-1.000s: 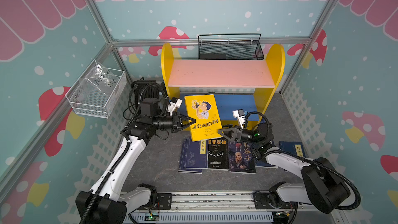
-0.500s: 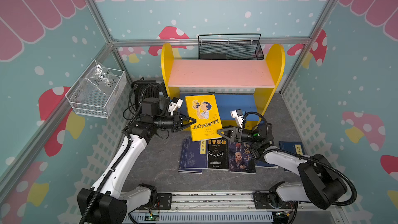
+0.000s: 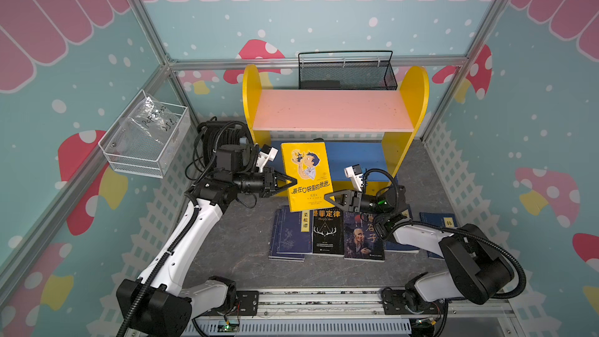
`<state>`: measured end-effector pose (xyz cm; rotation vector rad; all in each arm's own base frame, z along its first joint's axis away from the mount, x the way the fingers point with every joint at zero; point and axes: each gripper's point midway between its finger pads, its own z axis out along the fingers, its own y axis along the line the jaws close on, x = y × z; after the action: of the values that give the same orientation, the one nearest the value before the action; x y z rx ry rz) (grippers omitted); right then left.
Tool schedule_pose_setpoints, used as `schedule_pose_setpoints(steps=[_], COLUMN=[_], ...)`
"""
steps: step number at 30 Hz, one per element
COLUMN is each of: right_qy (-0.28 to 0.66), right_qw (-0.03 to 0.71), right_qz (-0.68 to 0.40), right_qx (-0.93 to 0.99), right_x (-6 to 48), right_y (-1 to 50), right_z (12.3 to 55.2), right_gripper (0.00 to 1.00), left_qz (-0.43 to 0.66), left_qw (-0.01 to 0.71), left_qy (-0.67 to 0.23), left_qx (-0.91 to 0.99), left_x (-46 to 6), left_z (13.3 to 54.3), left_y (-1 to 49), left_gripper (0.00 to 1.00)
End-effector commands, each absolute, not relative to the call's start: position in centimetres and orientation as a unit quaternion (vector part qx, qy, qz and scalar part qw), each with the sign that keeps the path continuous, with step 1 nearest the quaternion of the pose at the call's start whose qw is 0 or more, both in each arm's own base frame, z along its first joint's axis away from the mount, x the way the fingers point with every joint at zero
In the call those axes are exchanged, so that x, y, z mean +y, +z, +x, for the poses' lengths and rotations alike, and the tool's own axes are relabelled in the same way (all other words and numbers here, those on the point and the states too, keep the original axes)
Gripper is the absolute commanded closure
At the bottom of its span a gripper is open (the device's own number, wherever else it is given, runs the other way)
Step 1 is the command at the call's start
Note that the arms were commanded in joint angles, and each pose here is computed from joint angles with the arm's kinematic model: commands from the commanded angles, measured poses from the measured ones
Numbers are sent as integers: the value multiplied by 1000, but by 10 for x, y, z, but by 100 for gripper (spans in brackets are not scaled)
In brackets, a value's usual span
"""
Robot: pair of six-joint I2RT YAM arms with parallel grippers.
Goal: Stacking books/files
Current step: Place the book at the bookshelf.
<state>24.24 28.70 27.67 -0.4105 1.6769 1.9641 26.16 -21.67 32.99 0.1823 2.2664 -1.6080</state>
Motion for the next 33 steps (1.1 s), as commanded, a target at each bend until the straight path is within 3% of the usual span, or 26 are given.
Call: schedule_pose_setpoints(steps=[1, 3, 5, 10, 15, 20, 28, 33], right_qy=[735, 736, 736, 729, 677, 618, 589, 564], right_qw=[282, 287, 293, 322, 371, 434, 485, 511], right_qz=[-162, -159, -160, -139, -126, -145, -150, -164], right_qx=[594, 592, 589, 587, 623, 639, 629, 628], right_x=[287, 288, 288, 286, 287, 283, 277, 279], right_y=[295, 298, 303, 317, 336, 375, 413, 426], right_z=[241, 244, 245, 258, 282, 295, 302, 311], right_gripper=[63, 48, 39, 29, 18, 14, 14, 14], left_qz=[101, 103, 105, 131, 104, 73, 27, 4], left_qw=[249, 268, 283, 341, 461, 559, 656, 705], left_qy=[-530, -511, -487, -402, -326, -306, -250, -144], left_qx=[804, 810, 820, 840, 819, 767, 711, 695], left_x=[-214, -213, -211, -192, -153, -139, -122, -124], left_z=[255, 251, 248, 231, 227, 244, 286, 318], left_y=[359, 364, 367, 394, 457, 502, 546, 550], left_gripper=[100, 100, 100, 100, 100, 100, 100, 100])
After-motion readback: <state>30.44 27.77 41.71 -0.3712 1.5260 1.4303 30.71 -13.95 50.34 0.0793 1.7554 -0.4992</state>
